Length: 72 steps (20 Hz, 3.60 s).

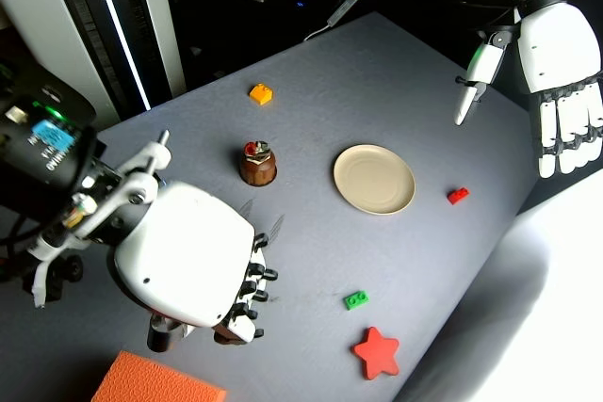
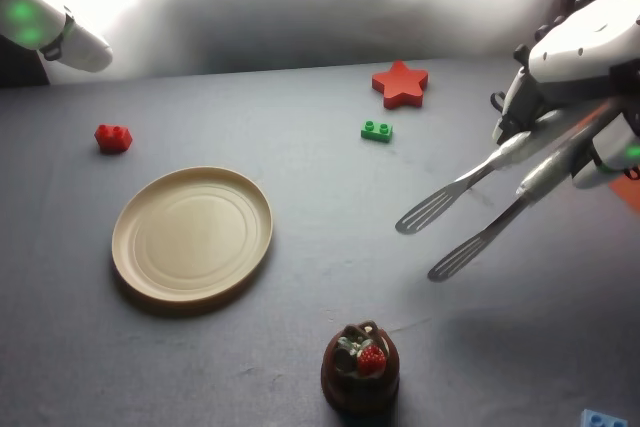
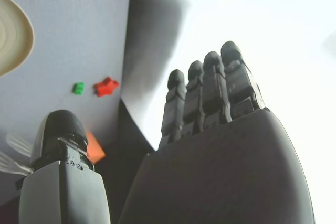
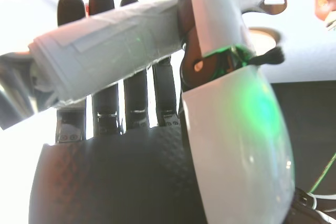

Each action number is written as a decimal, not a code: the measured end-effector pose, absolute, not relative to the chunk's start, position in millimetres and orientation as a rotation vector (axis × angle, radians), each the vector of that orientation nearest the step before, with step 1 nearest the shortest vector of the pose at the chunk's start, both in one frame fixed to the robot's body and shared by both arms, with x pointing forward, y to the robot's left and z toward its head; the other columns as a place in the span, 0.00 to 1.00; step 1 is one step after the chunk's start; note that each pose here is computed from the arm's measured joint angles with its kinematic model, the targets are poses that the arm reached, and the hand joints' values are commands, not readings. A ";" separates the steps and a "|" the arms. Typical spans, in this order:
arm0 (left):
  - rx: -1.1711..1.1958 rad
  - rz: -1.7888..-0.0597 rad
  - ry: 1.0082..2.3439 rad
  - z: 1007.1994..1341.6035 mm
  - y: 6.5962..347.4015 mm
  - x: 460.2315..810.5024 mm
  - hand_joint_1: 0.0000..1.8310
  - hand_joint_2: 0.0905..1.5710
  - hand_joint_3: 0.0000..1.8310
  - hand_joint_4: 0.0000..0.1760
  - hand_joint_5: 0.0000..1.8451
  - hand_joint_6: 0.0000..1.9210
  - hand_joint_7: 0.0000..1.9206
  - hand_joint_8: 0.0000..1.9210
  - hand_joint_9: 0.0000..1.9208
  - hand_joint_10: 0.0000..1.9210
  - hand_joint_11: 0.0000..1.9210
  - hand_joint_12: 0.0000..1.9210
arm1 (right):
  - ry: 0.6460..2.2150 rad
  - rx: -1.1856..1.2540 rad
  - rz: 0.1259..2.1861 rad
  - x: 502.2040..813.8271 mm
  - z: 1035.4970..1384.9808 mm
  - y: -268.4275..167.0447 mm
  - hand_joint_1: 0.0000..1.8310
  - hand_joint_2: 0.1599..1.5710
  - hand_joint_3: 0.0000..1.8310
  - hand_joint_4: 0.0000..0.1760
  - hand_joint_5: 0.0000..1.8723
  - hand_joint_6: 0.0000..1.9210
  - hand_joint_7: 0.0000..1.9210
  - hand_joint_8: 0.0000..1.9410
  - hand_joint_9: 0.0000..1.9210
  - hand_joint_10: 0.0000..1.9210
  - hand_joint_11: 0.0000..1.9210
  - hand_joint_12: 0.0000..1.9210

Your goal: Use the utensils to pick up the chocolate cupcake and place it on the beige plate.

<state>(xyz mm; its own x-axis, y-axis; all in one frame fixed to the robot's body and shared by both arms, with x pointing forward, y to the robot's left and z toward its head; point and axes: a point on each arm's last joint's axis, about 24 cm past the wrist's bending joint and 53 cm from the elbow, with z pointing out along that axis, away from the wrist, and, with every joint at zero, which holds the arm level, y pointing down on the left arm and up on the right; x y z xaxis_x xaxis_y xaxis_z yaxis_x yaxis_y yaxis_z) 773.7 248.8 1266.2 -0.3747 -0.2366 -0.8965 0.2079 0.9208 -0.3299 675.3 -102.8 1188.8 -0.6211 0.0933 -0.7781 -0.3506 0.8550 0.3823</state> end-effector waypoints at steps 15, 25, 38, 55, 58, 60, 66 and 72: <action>-0.031 -0.466 1.897 1266.2 254.1 772.4 0.21 0.66 0.00 0.00 0.06 0.00 0.05 0.00 0.04 0.00 0.00 0.13 | 2.127 -0.313 0.727 616.9 1209.7 -68.3 0.66 0.70 0.00 0.00 0.37 0.00 0.40 0.00 0.43 0.00 0.26 0.45; -0.036 -0.460 1.896 1266.4 256.5 774.9 0.21 0.66 0.00 0.00 0.06 0.00 0.05 0.00 0.04 0.00 0.00 0.12 | 2.139 -0.361 0.739 607.2 1199.1 -54.4 0.65 0.70 0.00 0.00 0.36 0.00 0.39 0.00 0.41 0.00 0.26 0.43; -0.038 -0.465 1.891 1268.5 256.1 775.0 0.23 0.66 0.00 0.00 0.07 0.00 0.05 0.00 0.04 0.00 0.00 0.13 | 2.124 -0.384 0.757 605.5 1200.8 -43.7 0.66 0.70 0.00 0.00 0.38 0.00 0.40 0.00 0.43 0.00 0.27 0.45; -0.036 -0.466 1.892 1268.5 255.2 774.6 0.22 0.66 0.00 0.00 0.08 0.00 0.06 0.00 0.05 0.00 0.00 0.12 | 2.106 -0.381 0.765 606.9 1205.8 -42.6 0.66 0.70 0.00 0.00 0.40 0.01 0.39 0.00 0.42 0.00 0.25 0.47; -0.036 -0.466 1.892 1268.5 255.2 774.6 0.21 0.66 0.00 0.00 0.07 0.00 0.06 0.00 0.04 0.00 0.00 0.12 | 2.108 -0.383 0.764 606.7 1203.8 -42.7 0.65 0.71 0.00 0.00 0.40 0.00 0.41 0.00 0.43 0.00 0.24 0.46; -0.036 -0.466 1.892 1268.4 255.2 774.6 0.21 0.66 0.00 0.00 0.07 0.00 0.05 0.00 0.04 0.00 0.00 0.12 | 2.109 -0.384 0.764 606.5 1203.7 -42.6 0.65 0.71 0.00 0.00 0.40 0.00 0.40 0.00 0.43 0.00 0.25 0.46; -0.037 -0.466 1.892 1268.4 255.4 774.7 0.21 0.66 0.00 0.00 0.08 0.00 0.06 0.00 0.04 0.00 0.00 0.14 | 2.106 -0.385 0.764 606.7 1204.3 -42.5 0.65 0.71 0.00 0.00 0.41 0.01 0.39 0.00 0.42 0.00 0.24 0.46; -0.037 -0.466 1.892 1268.4 255.4 774.7 0.20 0.66 0.00 0.00 0.08 0.00 0.06 0.00 0.05 0.00 0.00 0.16 | 2.105 -0.386 0.763 606.8 1204.3 -42.5 0.65 0.69 0.00 0.00 0.40 0.00 0.36 0.00 0.39 0.00 0.20 0.47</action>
